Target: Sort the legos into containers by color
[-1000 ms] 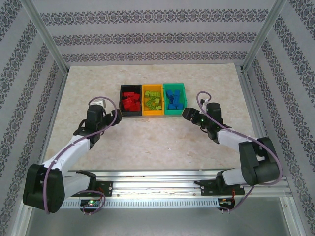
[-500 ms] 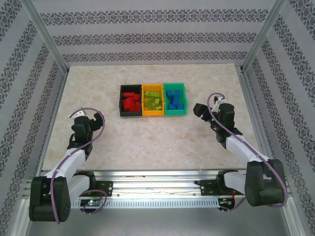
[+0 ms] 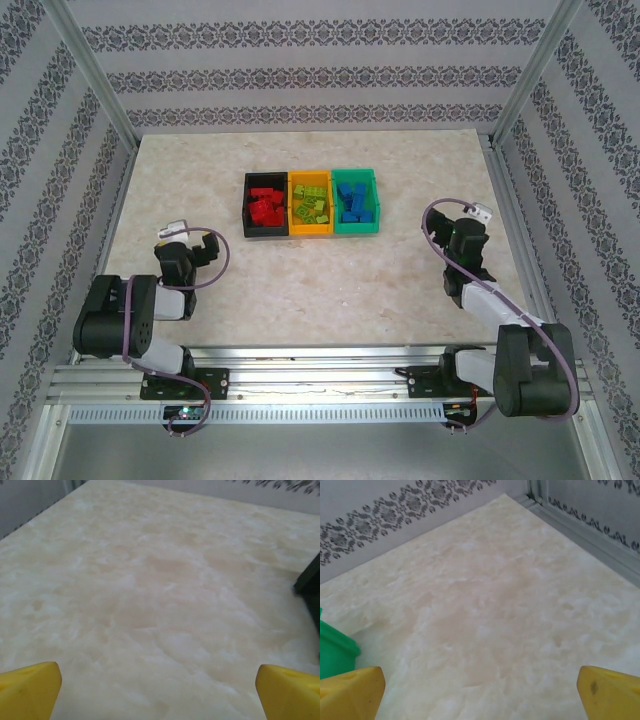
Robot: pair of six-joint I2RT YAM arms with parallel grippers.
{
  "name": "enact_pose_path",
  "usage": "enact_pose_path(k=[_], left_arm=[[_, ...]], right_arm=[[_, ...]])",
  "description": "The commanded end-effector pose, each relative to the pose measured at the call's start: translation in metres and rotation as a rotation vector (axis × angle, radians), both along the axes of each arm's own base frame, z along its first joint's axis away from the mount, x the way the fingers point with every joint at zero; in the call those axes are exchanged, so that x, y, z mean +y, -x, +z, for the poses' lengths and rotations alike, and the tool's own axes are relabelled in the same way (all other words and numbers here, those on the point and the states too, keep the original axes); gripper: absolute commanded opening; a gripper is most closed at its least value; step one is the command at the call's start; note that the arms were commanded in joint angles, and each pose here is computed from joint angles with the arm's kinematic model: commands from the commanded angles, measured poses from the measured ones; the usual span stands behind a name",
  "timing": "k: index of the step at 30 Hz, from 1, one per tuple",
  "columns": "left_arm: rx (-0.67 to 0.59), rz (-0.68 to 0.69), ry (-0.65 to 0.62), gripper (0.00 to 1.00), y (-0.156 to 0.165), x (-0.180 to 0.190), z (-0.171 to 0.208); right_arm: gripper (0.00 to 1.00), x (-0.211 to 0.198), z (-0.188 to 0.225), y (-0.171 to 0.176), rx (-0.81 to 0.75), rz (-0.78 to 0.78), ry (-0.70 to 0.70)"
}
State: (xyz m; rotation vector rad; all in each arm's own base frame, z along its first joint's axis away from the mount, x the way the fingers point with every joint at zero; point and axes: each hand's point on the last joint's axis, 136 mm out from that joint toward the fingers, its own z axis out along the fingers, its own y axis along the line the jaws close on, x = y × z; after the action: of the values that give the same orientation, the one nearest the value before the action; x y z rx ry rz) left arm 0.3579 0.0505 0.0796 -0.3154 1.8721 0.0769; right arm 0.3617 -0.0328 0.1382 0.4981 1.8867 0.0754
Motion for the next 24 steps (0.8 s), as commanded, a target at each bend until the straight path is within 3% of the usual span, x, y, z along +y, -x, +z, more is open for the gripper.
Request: enact_pose_path(k=[1, 6, 10, 17, 19, 24], left_arm=[[-0.127, -0.072, -0.040, 1.00, -0.011, -0.008, 0.028], [-0.096, -0.115, -0.036, 0.99, -0.018, -0.014, 0.018], [-0.100, -0.129, -0.042, 0.99, -0.022, -0.016, 0.018], [-0.041, -0.191, -0.041, 0.99, -0.032, -0.027, 0.012], [-0.024, -0.219, -0.043, 0.99, -0.036, -0.031, 0.012], [-0.015, -0.228, -0.048, 0.99, -0.037, -0.033, 0.011]], right_arm=[[0.98, 0.014, 0.027, -0.011, -0.080, 0.143, 0.167], [0.98, 0.014, 0.006, -0.012, -0.021, 0.178, 0.248], [0.98, 0.018, -0.003, -0.017, -0.089, 0.197, 0.268], [0.98, 0.057, -0.033, -0.024, -0.139, 0.427, 0.266], [0.98, 0.047, -0.035, -0.027, -0.068, 0.385, 0.268], [0.98, 0.047, -0.037, -0.029, -0.077, 0.377, 0.264]])
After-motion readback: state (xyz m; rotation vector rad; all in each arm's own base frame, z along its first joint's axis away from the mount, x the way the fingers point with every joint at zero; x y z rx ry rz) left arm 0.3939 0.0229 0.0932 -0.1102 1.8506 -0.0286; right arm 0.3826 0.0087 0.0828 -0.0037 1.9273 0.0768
